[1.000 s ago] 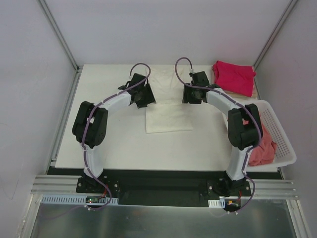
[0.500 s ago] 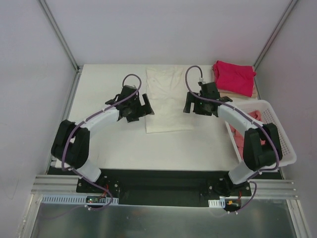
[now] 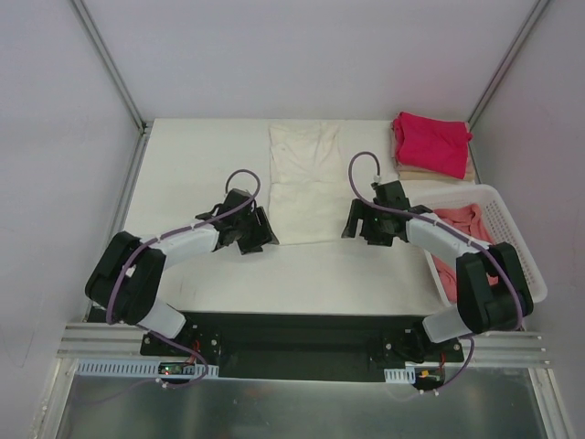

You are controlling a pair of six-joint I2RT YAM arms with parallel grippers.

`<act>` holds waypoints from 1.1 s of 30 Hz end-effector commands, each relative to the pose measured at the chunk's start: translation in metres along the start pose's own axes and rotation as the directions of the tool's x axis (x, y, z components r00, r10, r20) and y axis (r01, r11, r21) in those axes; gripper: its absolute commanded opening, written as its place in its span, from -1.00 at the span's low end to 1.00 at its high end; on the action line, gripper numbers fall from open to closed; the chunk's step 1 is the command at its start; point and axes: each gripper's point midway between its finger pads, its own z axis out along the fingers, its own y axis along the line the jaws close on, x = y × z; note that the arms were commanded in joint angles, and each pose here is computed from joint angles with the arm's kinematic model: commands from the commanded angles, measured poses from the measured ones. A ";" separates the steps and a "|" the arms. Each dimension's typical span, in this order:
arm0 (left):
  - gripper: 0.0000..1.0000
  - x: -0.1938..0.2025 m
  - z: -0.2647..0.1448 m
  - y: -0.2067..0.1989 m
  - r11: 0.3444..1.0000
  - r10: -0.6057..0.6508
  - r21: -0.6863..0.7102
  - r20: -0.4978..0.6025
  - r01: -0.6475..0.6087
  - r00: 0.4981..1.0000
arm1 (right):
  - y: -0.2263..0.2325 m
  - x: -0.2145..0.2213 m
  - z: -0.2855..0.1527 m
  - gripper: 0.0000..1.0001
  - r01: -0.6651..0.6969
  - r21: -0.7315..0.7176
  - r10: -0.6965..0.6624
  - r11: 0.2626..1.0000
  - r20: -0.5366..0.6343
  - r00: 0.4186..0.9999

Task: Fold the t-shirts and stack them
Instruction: Fold the tshirt

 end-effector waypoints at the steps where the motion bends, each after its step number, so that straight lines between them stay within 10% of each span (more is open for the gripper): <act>1: 0.02 -0.016 0.017 -0.014 1.000 0.000 0.027 0.013 0.000 1.000 | 0.009 -0.013 0.010 0.63 -0.027 -0.039 0.028 0.999 0.017 0.999; 8: -0.38 -0.019 0.037 -0.004 1.000 -0.022 -0.018 -0.021 0.022 1.000 | 0.007 -0.011 0.025 0.10 -0.048 -0.047 0.046 0.998 -0.027 0.999; 12: -0.96 -0.017 0.045 -0.007 1.000 -0.012 -0.006 -0.059 0.012 0.998 | 0.002 -0.011 0.035 -0.24 -0.060 -0.032 0.059 0.998 -0.042 0.997; 19: -1.00 -0.014 0.037 -0.007 1.000 -0.001 0.012 -0.050 0.002 0.999 | 0.002 -0.022 0.048 -0.98 -0.020 -0.037 0.019 0.999 -0.018 1.000; 33: -1.00 0.065 -0.044 -0.028 0.977 0.066 0.207 -0.034 -0.058 0.997 | 0.031 0.053 -0.040 -0.99 0.061 -0.160 -0.049 0.985 0.076 0.996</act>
